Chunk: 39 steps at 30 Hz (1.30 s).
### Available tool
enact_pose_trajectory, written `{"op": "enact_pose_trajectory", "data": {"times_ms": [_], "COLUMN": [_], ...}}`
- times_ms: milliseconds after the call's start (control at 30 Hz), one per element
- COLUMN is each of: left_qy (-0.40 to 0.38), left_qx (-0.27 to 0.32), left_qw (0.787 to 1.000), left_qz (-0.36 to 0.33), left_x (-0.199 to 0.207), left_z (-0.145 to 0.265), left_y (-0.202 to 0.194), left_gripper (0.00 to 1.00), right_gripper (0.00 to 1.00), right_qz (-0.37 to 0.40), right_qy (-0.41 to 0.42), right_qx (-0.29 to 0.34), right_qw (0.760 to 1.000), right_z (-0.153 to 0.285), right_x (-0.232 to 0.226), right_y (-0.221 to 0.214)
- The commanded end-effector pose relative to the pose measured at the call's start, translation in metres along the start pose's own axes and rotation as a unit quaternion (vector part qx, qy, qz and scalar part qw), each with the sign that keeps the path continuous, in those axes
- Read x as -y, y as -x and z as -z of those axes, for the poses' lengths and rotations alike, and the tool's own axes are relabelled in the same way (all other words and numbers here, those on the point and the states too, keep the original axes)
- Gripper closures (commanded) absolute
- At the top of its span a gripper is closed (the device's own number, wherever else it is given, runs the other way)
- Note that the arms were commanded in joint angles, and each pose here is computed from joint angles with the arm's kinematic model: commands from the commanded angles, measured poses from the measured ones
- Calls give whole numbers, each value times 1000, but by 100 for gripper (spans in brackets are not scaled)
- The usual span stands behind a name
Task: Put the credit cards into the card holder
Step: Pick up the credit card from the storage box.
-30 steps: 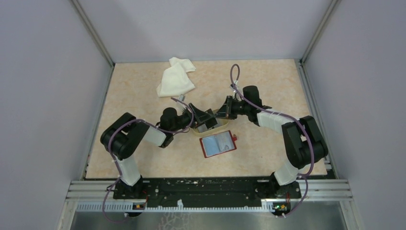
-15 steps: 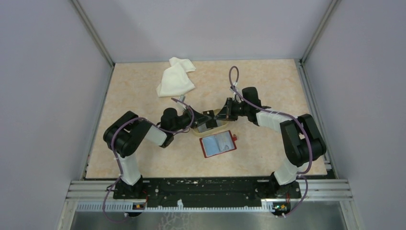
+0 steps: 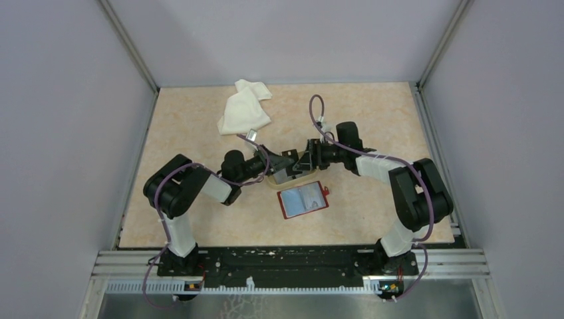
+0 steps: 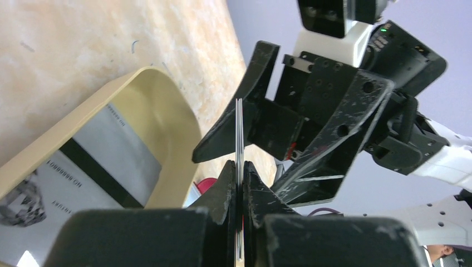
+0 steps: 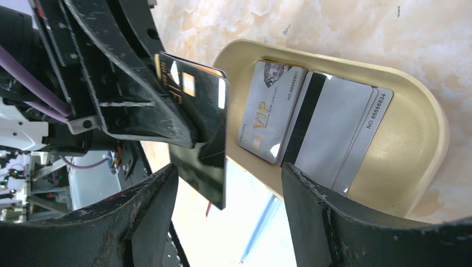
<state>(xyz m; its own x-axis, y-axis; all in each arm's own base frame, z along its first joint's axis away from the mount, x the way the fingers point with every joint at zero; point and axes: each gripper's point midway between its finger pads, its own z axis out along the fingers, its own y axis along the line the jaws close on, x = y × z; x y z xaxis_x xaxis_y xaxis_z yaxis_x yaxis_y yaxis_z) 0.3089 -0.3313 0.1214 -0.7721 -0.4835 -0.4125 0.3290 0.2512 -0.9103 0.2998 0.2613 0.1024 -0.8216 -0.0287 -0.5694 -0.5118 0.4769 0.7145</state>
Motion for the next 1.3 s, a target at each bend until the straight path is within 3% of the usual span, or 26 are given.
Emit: {"op": "enact_pose_trajectory", "data": {"times_ms": [0, 433, 633, 800, 933, 1267], "left_qy": [-69, -76, -83, -77, -76, -113], "left_qx": [7, -8, -16, -14, -17, -25], "left_qw": [997, 997, 996, 997, 997, 993], "left_qz": [-26, -19, -18, -22, -24, -37], "left_x": [30, 29, 31, 28, 25, 36], "left_z": [0, -7, -12, -9, -5, 7], "left_y": [5, -3, -6, -6, -7, -5], "left_gripper": [100, 100, 99, 76, 63, 63], "right_gripper": [32, 50, 81, 99, 100, 100], "right_qz": [68, 80, 74, 63, 47, 39], "right_qy": [23, 21, 18, 18, 34, 84], "right_qx": [3, 18, 17, 16, 19, 15], "right_qw": [997, 996, 997, 998, 998, 996], "right_z": [1, 2, 1, 2, 5, 12], "right_x": [-16, -25, -23, -22, -23, -30], "right_y": [8, 14, 15, 15, 16, 15]}}
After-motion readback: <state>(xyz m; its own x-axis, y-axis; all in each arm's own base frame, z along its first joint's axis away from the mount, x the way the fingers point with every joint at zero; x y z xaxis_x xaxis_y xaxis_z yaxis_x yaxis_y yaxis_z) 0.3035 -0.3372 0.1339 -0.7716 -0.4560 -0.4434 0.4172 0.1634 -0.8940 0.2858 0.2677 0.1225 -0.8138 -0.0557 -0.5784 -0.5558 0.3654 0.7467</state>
